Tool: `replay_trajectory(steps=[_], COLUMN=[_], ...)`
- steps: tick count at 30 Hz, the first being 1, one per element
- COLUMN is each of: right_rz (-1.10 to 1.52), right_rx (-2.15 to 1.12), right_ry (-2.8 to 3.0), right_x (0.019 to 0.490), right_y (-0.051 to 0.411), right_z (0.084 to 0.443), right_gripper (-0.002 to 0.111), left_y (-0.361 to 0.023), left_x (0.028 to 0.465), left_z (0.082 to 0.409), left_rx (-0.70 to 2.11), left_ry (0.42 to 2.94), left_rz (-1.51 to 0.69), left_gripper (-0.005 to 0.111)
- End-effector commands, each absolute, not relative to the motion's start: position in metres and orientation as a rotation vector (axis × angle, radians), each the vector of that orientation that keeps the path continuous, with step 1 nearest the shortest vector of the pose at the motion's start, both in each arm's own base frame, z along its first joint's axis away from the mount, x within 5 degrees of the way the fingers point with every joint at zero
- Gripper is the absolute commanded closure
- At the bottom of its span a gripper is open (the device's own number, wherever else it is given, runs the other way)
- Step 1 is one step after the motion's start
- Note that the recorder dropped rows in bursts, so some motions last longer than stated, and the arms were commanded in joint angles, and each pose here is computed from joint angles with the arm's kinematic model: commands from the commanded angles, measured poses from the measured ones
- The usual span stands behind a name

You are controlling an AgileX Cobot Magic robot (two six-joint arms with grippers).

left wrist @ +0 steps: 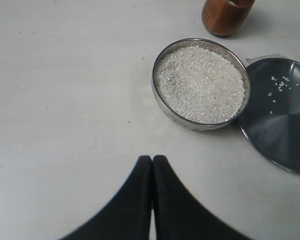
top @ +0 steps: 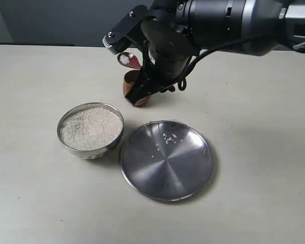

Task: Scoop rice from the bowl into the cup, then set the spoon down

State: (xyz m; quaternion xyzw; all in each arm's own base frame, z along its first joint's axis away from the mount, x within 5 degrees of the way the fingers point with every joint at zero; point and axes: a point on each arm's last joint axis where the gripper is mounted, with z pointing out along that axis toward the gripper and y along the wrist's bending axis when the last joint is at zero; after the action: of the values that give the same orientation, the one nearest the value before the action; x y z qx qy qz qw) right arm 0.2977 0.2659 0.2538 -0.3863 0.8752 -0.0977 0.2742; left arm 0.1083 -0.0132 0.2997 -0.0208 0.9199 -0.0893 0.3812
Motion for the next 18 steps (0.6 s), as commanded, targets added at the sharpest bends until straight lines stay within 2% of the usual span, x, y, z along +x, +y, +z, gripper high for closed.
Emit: replay_trajectory(steps=[1, 6, 12, 18], right_rz=[-0.324, -0.42, -0.471, -0.65], right_rx=[-1.049, -1.097, -1.145, -1.201], right_ry=[2.286, 2.226, 2.24, 2.223], right_x=[0.31, 0.317, 0.323, 0.329], right_y=[0.256, 0.254, 0.258, 0.253], right_z=[0.261, 0.258, 0.237, 0.224], right_gripper=[0.109, 0.109, 0.109, 0.109], left_y=[-0.013, -0.013, -0.013, -0.013], left_x=[0.109, 0.109, 0.109, 0.109], left_z=[0.301, 0.301, 0.301, 0.301], left_rx=[-0.054, -0.054, -0.054, -0.054], left_ry=[2.343, 2.343, 2.343, 2.343], left_rz=[-0.22, -0.22, -0.22, -0.22], left_gripper=[0.106, 0.106, 0.106, 0.106])
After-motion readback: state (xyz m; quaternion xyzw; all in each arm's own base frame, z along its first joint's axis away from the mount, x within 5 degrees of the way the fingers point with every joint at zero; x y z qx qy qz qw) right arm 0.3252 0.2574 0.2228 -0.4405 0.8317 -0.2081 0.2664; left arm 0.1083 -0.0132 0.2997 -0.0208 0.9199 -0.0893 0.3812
